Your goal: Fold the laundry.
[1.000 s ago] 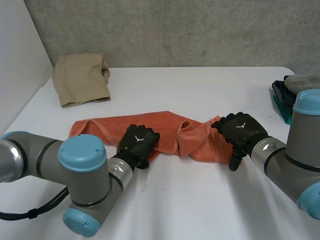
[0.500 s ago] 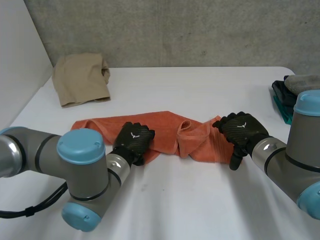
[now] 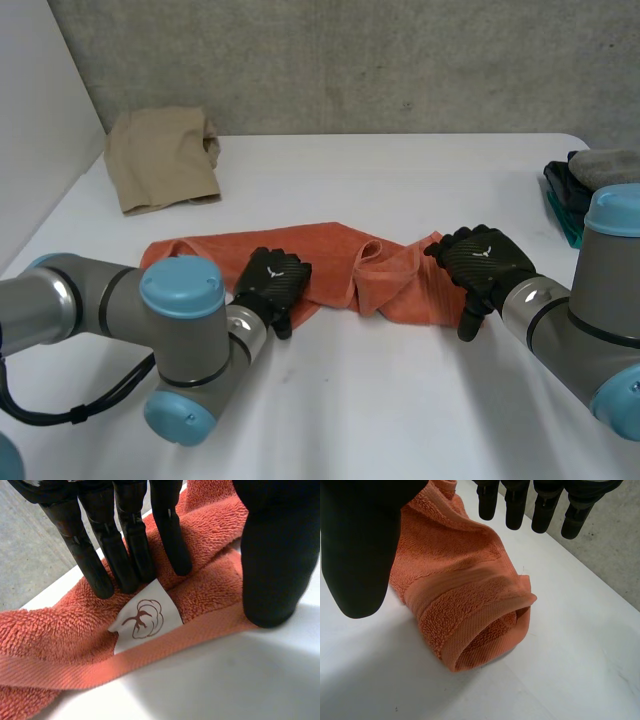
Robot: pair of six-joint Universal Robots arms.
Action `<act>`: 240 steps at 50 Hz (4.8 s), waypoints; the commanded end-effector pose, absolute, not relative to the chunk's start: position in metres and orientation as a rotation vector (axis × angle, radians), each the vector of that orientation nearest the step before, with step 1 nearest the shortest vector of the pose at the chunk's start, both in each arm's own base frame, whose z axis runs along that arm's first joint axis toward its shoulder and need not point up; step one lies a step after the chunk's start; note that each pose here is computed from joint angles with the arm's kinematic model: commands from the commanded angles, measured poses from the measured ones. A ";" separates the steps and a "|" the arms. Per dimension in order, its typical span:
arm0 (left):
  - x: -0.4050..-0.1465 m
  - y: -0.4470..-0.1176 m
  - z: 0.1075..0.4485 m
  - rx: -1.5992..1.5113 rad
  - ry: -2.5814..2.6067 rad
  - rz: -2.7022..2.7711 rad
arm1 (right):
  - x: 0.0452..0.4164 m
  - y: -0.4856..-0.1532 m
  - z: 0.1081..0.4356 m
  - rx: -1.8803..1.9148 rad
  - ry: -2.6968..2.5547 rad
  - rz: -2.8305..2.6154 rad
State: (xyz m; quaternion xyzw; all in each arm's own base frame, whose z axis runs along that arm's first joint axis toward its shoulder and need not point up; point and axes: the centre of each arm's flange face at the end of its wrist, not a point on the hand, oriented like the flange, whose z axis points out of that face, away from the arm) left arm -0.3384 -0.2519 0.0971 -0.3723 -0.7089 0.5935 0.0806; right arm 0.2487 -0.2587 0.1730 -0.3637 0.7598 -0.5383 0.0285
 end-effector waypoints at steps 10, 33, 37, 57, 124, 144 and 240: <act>-0.353 -0.274 0.094 -1.127 -2.070 1.843 | 0.247 -0.261 0.173 -1.117 2.351 -1.665; -0.341 -0.263 0.104 -1.183 -2.097 1.826 | 0.247 -0.262 0.168 -1.119 2.363 -1.647; -0.346 -0.266 0.119 -1.138 -2.035 1.892 | 0.247 -0.262 0.166 -1.121 2.366 -1.641; -0.365 -0.276 0.093 -1.162 -1.995 1.906 | 0.271 -0.309 0.172 -1.143 2.305 -1.715; -0.296 -0.374 0.372 -0.453 -1.146 2.751 | 0.241 -0.402 0.380 -0.532 1.497 -2.774; -0.287 -0.306 0.145 -0.888 -2.056 1.974 | 0.246 -0.348 0.159 -1.069 2.279 -1.763; -0.261 -0.399 0.258 -0.890 -1.784 2.601 | 0.227 -0.404 0.306 -0.816 2.001 -2.308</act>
